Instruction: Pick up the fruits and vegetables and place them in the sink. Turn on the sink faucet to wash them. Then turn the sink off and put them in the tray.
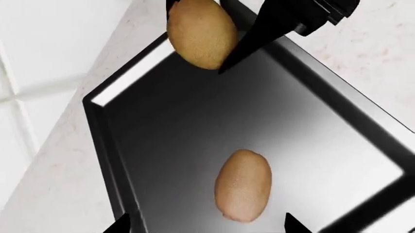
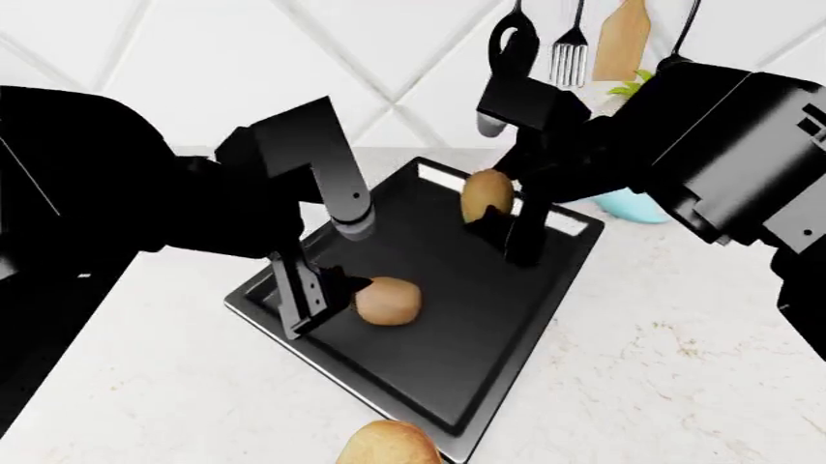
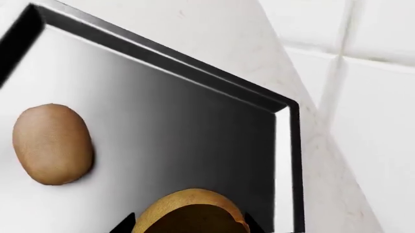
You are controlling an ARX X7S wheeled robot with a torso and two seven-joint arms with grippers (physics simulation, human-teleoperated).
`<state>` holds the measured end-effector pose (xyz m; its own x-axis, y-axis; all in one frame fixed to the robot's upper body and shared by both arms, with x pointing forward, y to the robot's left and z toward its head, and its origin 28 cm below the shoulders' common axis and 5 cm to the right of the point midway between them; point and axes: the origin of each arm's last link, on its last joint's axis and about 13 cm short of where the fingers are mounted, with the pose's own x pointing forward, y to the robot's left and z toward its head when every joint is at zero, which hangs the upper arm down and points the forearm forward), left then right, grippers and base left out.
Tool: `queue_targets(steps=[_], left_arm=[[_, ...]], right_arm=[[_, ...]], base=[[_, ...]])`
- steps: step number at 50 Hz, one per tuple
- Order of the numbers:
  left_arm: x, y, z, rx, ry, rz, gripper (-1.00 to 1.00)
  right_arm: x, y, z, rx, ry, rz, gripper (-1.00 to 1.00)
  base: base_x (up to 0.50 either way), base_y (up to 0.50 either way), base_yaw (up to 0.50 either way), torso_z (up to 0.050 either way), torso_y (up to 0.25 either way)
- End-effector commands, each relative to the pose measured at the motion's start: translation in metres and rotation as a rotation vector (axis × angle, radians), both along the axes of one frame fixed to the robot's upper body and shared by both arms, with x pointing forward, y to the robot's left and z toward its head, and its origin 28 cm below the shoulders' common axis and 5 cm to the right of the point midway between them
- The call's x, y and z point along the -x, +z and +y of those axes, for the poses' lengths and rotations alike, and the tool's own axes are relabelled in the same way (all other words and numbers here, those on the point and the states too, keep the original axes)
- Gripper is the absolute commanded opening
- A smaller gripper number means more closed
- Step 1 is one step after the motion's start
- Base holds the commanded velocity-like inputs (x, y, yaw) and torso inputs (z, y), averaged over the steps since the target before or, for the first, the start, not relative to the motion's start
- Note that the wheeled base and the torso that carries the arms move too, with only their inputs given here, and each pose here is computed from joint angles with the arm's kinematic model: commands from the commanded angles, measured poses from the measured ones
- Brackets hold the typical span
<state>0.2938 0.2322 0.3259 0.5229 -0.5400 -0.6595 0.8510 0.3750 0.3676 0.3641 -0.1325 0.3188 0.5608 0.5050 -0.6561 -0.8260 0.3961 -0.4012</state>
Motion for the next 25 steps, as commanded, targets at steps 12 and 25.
queue_targets(steps=[12, 25], left_arm=[[0.014, 0.009, 0.009, 0.029, 0.029, -0.062, 1.0], [0.014, 0.009, 0.01, 0.028, 0.029, -0.066, 1.0]], right_arm=[[-0.026, -0.012, 0.013, 0.091, 0.037, 0.119, -1.0], [-0.039, -0.028, 0.016, 0.107, 0.034, 0.172, -1.0]], base=[[0.0, 0.0, 0.0, 0.0, 0.0], [0.0, 0.0, 0.0, 0.0, 0.0]])
